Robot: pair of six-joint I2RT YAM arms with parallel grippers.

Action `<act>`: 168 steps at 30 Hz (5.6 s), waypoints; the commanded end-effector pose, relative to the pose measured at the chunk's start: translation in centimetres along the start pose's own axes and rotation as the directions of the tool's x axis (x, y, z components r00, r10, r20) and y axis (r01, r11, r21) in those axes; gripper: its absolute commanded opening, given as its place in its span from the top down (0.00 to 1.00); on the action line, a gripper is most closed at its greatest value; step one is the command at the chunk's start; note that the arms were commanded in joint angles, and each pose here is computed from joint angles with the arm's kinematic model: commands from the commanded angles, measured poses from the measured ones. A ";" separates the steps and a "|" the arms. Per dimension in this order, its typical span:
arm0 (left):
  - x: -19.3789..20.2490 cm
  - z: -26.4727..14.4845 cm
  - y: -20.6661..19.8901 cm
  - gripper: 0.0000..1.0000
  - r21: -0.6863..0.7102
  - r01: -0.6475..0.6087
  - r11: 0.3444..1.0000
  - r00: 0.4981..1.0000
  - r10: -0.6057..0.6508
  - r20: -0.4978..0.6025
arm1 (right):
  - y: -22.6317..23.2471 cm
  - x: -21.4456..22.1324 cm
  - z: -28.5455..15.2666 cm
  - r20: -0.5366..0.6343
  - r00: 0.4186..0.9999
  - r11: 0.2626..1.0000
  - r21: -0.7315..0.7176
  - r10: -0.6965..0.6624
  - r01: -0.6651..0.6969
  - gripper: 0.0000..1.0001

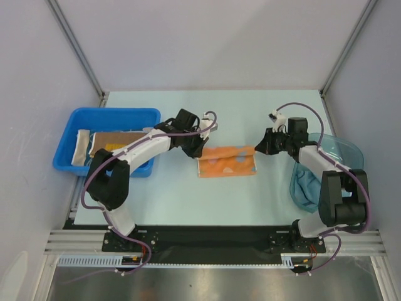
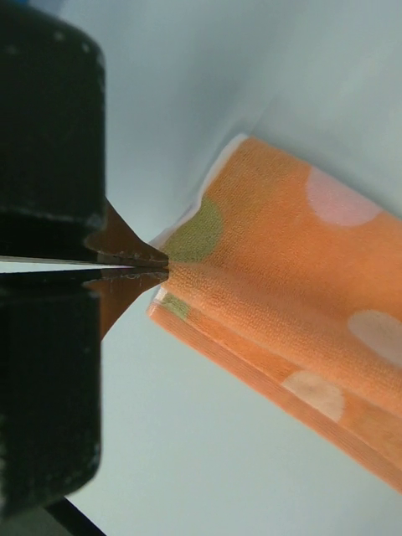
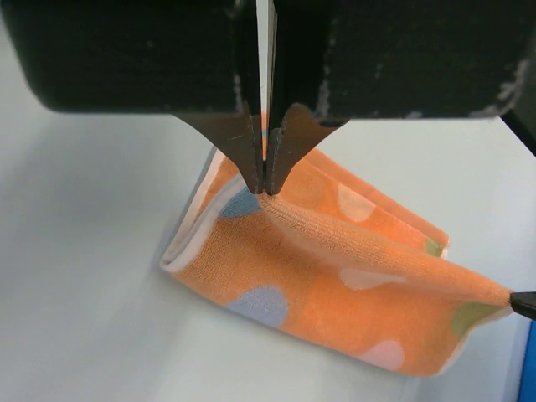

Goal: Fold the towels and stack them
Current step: Fold the towel, then neatly place the folded towel into the bin

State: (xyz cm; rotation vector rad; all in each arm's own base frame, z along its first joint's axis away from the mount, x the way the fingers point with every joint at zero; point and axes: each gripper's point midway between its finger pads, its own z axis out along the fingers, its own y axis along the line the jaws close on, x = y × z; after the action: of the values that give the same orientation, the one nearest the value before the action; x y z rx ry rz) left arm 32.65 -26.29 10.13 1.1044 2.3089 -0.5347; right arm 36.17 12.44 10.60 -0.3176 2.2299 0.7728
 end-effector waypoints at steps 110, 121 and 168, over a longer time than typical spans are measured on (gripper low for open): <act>8.6 7.8 -0.9 0.86 -0.151 0.711 0.687 0.695 -0.719 -0.002 | 8.0 2.5 -3.0 0.004 0.978 0.971 0.114 0.209 -0.208 0.00; 3.5 2.6 2.0 1.00 -0.285 0.607 0.742 0.784 -0.617 0.064 | 8.8 1.3 -4.0 0.042 0.981 0.977 0.096 0.188 -0.191 0.00; 14.6 -26.4 25.6 1.00 -0.886 0.377 0.272 0.813 -0.556 0.175 | 7.7 0.6 -1.3 0.026 0.990 0.985 0.091 0.142 -0.144 0.00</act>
State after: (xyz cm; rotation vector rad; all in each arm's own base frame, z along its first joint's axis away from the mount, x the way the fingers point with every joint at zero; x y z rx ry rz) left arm 36.80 9.87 18.19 -0.1045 2.5003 0.6018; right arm 30.09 16.84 12.02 -0.0485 2.3668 0.7177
